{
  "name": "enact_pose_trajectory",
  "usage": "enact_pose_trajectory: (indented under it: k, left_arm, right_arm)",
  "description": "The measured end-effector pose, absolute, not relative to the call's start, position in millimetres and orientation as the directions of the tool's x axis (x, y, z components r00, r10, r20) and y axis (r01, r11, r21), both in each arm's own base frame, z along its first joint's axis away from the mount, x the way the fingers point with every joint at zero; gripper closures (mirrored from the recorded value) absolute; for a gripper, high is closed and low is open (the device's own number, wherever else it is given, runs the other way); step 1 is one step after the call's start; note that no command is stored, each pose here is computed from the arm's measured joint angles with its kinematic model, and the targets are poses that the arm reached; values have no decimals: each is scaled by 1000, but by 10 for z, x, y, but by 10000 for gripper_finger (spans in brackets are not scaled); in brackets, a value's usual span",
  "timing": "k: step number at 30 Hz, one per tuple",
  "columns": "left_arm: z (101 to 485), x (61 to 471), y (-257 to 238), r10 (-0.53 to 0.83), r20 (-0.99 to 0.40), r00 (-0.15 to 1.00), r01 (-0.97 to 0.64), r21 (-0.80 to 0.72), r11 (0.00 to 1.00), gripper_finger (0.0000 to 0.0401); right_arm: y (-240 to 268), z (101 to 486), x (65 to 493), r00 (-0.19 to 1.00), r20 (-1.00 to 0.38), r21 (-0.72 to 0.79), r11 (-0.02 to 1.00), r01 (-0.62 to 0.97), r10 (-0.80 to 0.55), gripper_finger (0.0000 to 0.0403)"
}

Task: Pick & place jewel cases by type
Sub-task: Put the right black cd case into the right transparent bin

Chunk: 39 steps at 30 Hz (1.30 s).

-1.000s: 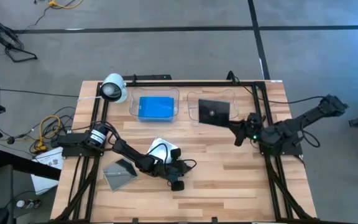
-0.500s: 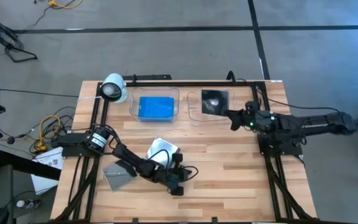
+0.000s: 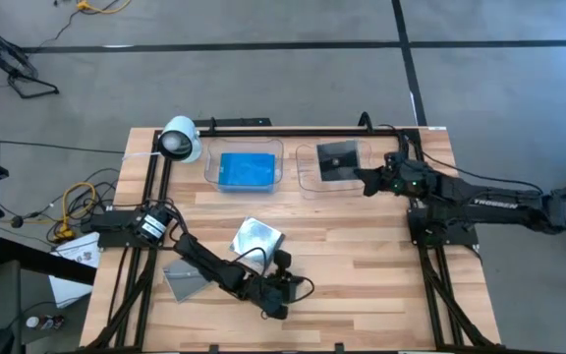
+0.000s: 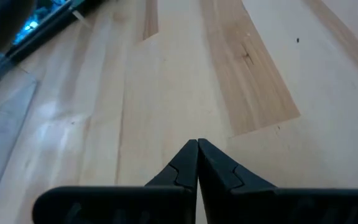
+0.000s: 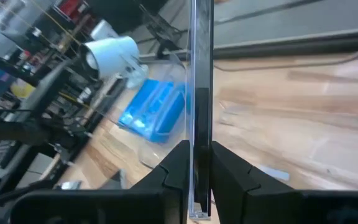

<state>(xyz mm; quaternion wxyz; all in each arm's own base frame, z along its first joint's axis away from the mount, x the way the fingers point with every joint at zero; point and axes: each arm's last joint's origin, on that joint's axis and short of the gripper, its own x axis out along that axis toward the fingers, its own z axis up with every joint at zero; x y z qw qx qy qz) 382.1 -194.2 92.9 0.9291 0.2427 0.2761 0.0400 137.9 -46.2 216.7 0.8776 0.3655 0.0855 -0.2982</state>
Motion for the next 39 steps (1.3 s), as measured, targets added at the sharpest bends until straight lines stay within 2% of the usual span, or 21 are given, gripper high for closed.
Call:
enact_pose_trajectory:
  k: [9, 19, 25, 33, 39]
  left_arm:
    - [933, 3819, -1938, 237, -483, 843, 35, 489, 871, 401]
    - [937, 3819, -1935, 239, -484, 842, 35, 490, 871, 401]
    - [938, 3818, -1935, 239, -484, 842, 34, 490, 871, 401]
    - [939, 3815, -1931, 243, -489, 838, 37, 495, 868, 401]
    - [939, 3813, -1930, 244, -491, 836, 38, 496, 867, 401]
  right_arm:
    - [-559, 2049, 1473, 773, -444, 569, 524, 634, -453, 361]
    - [-664, 1981, 1546, 761, -468, 589, 483, 648, -450, 368]
    - [-707, 1895, 1591, 745, -517, 600, 441, 667, -422, 357]
    - [-736, 1865, 1675, 760, -508, 615, 446, 650, -405, 365]
    - [-773, 1926, 1766, 733, -559, 591, 433, 680, -389, 359]
